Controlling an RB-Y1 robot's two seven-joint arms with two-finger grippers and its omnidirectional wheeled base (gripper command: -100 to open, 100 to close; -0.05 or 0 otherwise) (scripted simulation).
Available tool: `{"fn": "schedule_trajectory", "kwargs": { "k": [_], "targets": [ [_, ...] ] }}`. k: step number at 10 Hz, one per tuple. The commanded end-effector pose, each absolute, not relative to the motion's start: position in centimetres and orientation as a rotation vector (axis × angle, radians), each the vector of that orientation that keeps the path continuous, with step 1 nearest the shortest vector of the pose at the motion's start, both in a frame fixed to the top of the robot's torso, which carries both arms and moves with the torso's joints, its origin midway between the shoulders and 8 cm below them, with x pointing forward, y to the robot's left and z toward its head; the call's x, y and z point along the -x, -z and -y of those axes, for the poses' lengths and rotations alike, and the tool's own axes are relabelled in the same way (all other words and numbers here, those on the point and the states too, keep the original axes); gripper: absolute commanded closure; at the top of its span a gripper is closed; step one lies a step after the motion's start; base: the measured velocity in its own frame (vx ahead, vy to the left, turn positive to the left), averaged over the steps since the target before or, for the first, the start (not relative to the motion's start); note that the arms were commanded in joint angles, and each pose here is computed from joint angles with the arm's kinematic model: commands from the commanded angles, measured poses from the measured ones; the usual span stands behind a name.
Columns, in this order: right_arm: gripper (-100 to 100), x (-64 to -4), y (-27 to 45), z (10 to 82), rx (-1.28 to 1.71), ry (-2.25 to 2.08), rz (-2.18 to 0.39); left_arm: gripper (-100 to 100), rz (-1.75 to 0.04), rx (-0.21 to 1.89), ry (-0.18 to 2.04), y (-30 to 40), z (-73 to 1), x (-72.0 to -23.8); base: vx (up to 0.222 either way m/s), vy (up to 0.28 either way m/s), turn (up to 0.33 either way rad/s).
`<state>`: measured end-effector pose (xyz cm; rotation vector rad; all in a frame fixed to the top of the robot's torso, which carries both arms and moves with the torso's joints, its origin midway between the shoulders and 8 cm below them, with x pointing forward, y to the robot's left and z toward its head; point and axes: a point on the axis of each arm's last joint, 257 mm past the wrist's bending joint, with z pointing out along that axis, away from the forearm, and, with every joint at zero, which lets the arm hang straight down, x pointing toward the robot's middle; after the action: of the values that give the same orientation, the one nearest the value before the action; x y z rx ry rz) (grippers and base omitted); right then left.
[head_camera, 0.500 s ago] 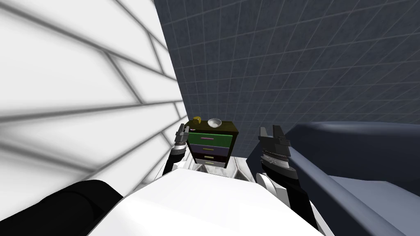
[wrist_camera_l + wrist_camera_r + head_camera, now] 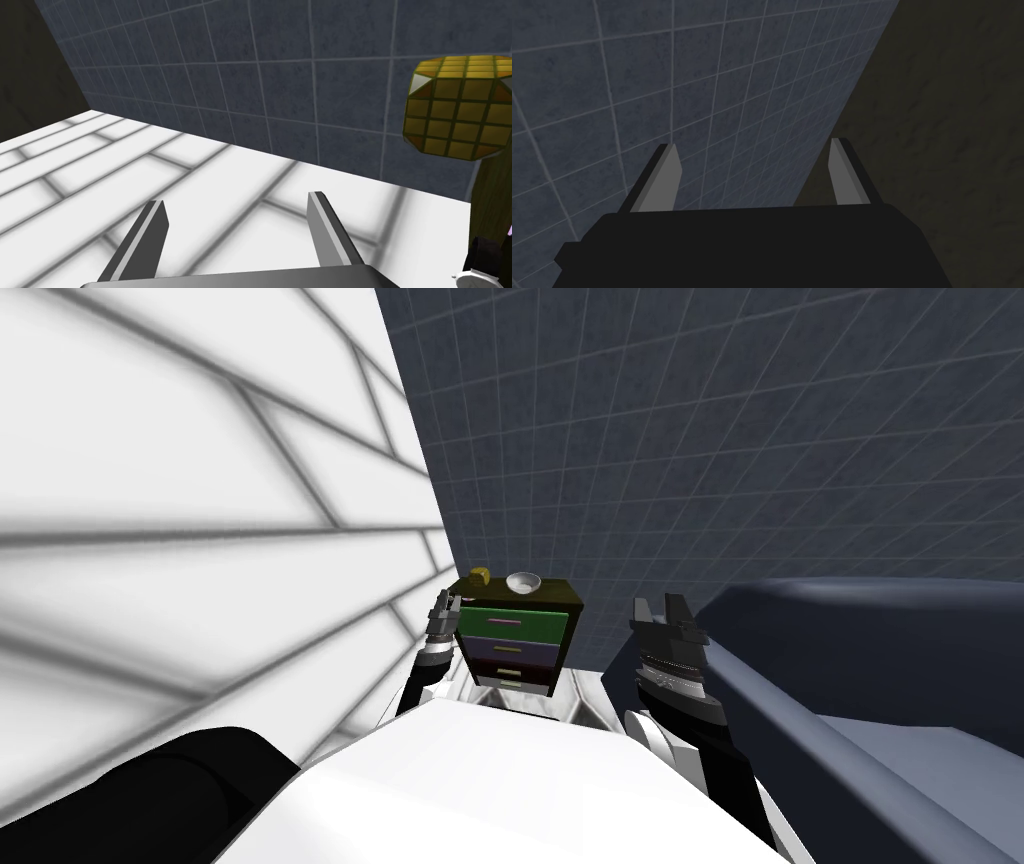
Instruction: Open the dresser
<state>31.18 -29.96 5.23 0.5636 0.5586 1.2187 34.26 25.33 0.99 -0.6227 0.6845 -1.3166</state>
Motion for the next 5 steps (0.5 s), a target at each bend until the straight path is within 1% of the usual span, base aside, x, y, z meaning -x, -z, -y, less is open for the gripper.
{"fn": "schedule_trajectory", "kwargs": {
  "k": [1,4,5],
  "targets": [
    [0,-31.18,-5.24,29.96,-0.564,-1.219,-0.559,0,-0.684,0.623,1.317,-1.00,-25.33,-34.26,0.000,0.000,0.000],
    [0,-31.18,-5.24,29.95,-0.563,-1.219,-0.558,0,-0.684,0.623,1.317,-1.00,-25.33,-34.26,0.000,0.000,0.000],
    [0,-31.18,-5.24,29.95,-0.563,-1.219,-0.558,-100,-0.730,0.608,1.314,-0.61,-24.95,-34.54,0.007,-0.004,-0.013]
  ]
}}
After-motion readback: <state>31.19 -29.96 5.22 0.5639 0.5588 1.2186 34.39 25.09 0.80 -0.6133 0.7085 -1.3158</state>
